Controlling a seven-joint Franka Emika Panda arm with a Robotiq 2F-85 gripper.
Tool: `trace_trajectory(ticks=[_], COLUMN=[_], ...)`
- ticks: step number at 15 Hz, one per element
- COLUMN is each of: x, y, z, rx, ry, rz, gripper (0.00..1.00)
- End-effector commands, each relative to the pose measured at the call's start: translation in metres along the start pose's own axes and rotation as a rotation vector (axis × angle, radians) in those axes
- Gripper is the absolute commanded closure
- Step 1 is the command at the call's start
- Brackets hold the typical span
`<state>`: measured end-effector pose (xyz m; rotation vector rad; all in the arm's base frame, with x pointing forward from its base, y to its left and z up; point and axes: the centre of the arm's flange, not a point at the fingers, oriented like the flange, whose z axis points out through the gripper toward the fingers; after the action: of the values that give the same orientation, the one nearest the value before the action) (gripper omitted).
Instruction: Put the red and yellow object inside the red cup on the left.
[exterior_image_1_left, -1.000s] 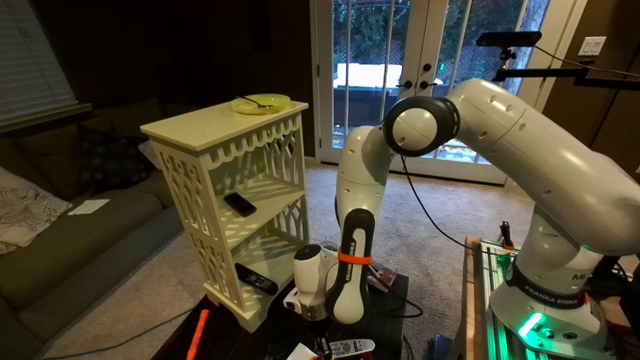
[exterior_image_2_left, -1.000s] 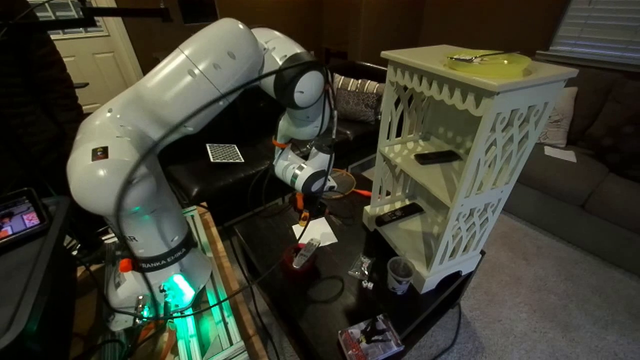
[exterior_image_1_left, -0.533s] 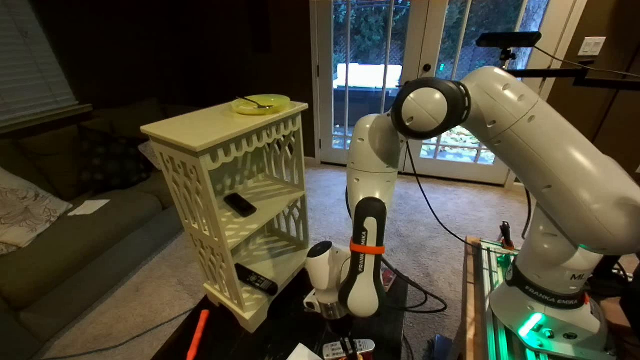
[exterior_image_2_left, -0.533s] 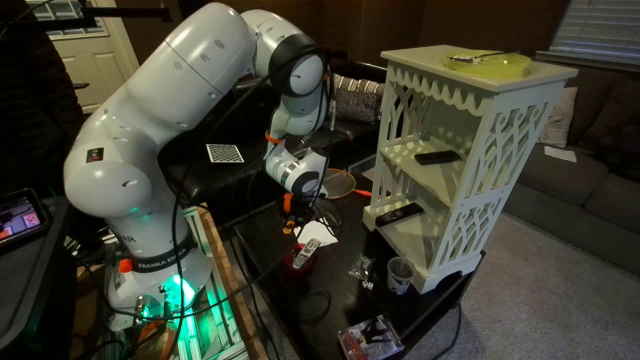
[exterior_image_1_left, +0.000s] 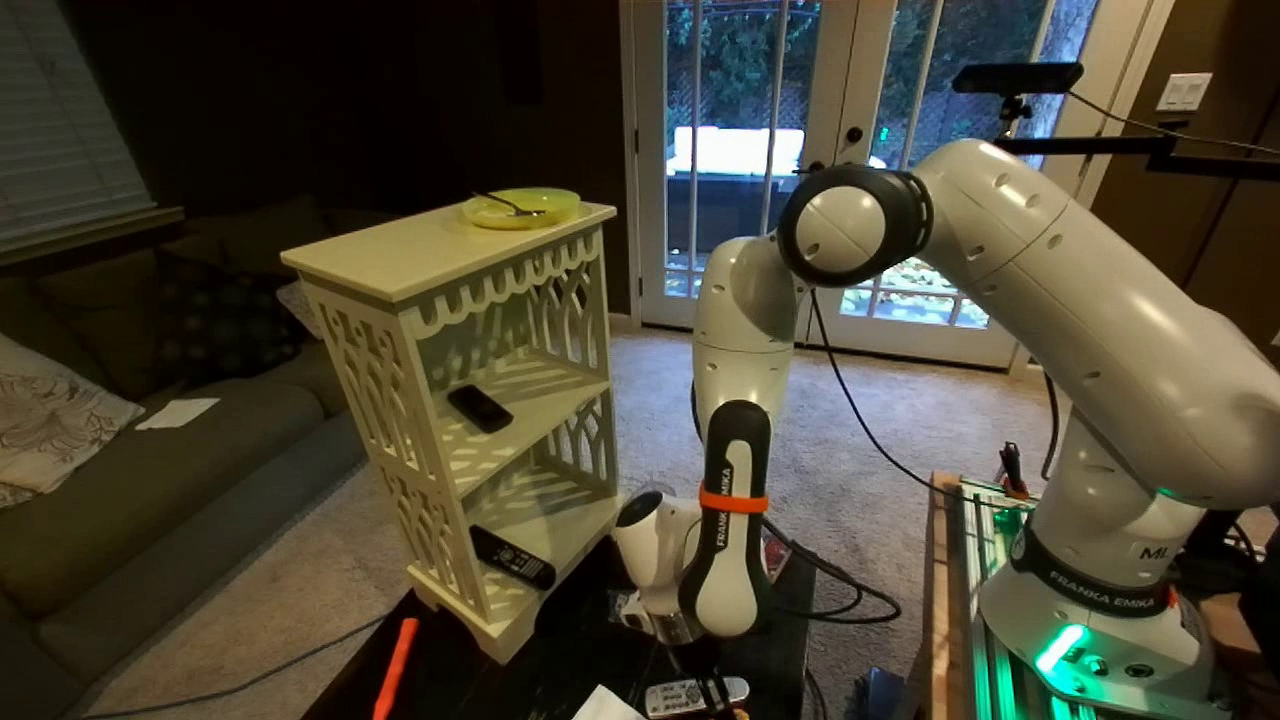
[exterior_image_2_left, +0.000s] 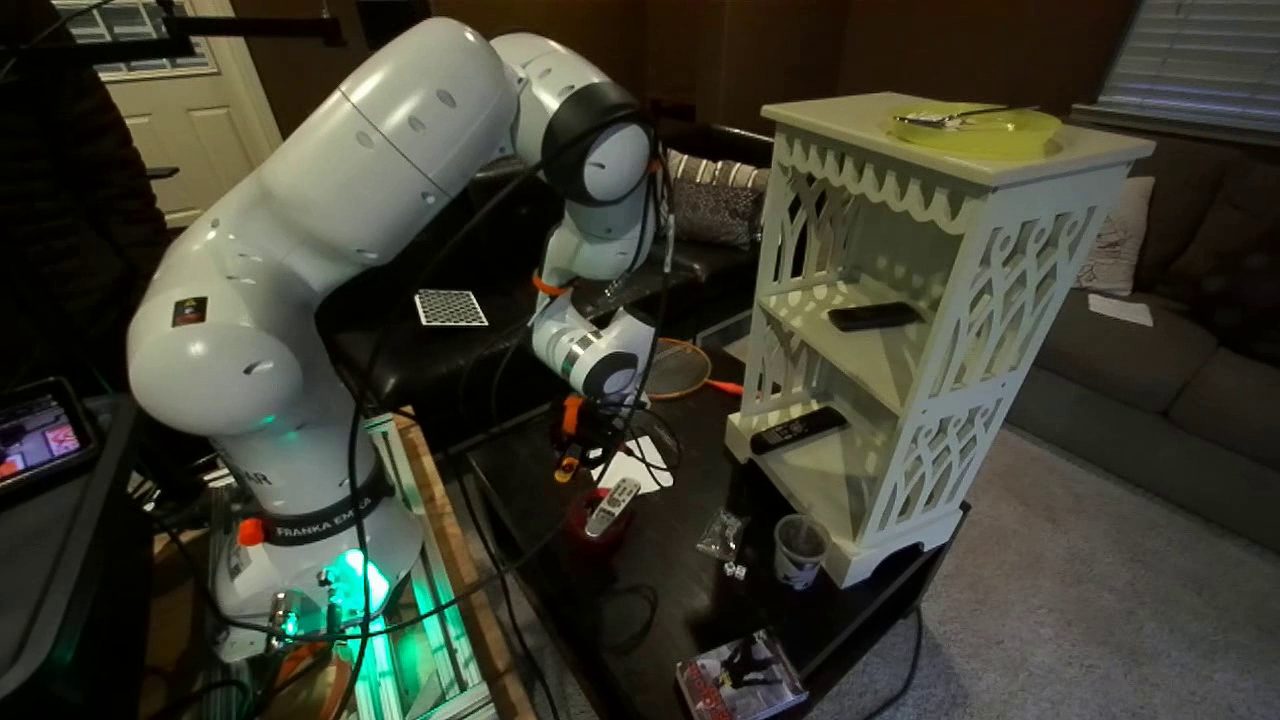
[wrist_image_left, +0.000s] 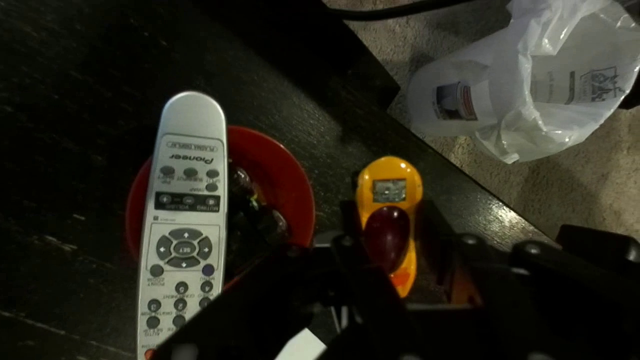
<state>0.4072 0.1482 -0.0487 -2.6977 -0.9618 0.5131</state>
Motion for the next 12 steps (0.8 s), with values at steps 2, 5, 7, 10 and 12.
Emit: trace_trajectory(ticks=[2,5,7,10,12], x=[0.011,0.015,0.017,0.020,0.023], y=[0.013,0.020,0.022,0.022,0.024], z=[0.019,0.032,0.039,0.049,0.054], rx=[-0.024,-0.044,-0.058,-0.066,-0.089], ry=[-0.049,-0.072,-0.082,-0.090,-0.093], rz=[0.017,0.015,0.019,0.021,0.028], gripper=[0.92,0.92,0.92,0.92,0.92])
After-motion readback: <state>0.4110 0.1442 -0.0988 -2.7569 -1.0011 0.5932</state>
